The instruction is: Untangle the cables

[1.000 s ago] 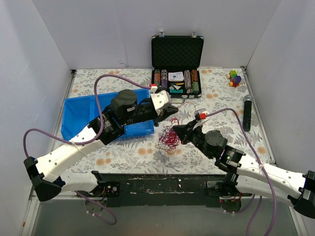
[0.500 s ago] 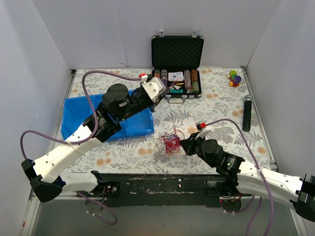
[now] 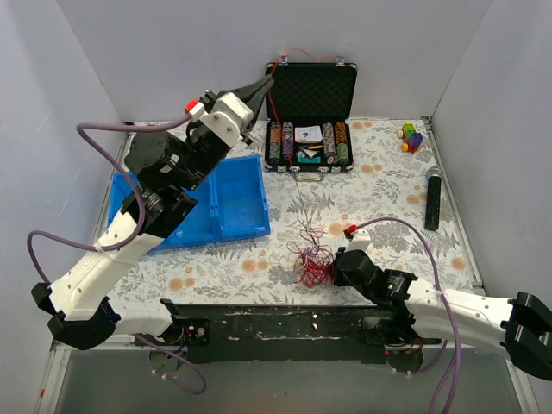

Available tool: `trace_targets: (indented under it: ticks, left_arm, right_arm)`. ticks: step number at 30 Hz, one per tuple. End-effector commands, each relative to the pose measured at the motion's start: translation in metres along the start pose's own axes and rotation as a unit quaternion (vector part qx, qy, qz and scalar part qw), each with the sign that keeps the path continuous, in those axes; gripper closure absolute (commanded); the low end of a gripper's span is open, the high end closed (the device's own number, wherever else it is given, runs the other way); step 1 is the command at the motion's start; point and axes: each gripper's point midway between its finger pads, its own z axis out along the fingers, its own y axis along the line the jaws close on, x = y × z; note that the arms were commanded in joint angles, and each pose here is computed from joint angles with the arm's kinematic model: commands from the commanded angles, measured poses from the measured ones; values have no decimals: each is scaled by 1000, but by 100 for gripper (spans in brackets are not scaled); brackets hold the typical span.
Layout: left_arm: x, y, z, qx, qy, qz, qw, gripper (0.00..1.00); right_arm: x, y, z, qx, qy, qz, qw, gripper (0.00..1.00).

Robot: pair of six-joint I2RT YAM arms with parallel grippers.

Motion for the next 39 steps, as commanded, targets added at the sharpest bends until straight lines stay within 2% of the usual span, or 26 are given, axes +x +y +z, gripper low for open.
trace_targets:
  ticks: [1,8,13,19,22,29,32,33,35,39]
  left_arm:
    - [-84,58,-2,-92,-114,95,985,100]
    - [-136,78,-10,-131,-192,214,949,100]
    - [-163,89,-20,-203,-243,351,881,100]
    - [-207,104,-17,-253,-275,420,827,100]
    - [-228,98,-20,-254,-306,469,789,100]
    - [-272,98,-21,-263,-340,537,725,100]
    - [-289,100,-28,-289,-363,562,684,100]
    - [-288,102,-31,-296,-360,563,683,100]
    - [-273,99,-26,-277,-335,568,699,100]
    - [-222,89,-23,-224,-286,535,763,100]
  right_arm:
    - [22,-29,0,58,32,-3,998,99]
    - [34,-41,1,87,52,-2,995,99]
    - [38,-45,1,103,65,-1,993,99]
    - [42,-48,2,115,71,2,991,99]
    - [43,-48,2,120,76,1,990,99]
    - [45,-49,3,131,85,3,988,99]
    - [45,-49,3,130,83,4,988,99]
    - [45,-49,3,130,83,6,988,99]
    - [41,-46,3,123,78,7,989,99]
    - [31,-38,1,113,66,7,991,98]
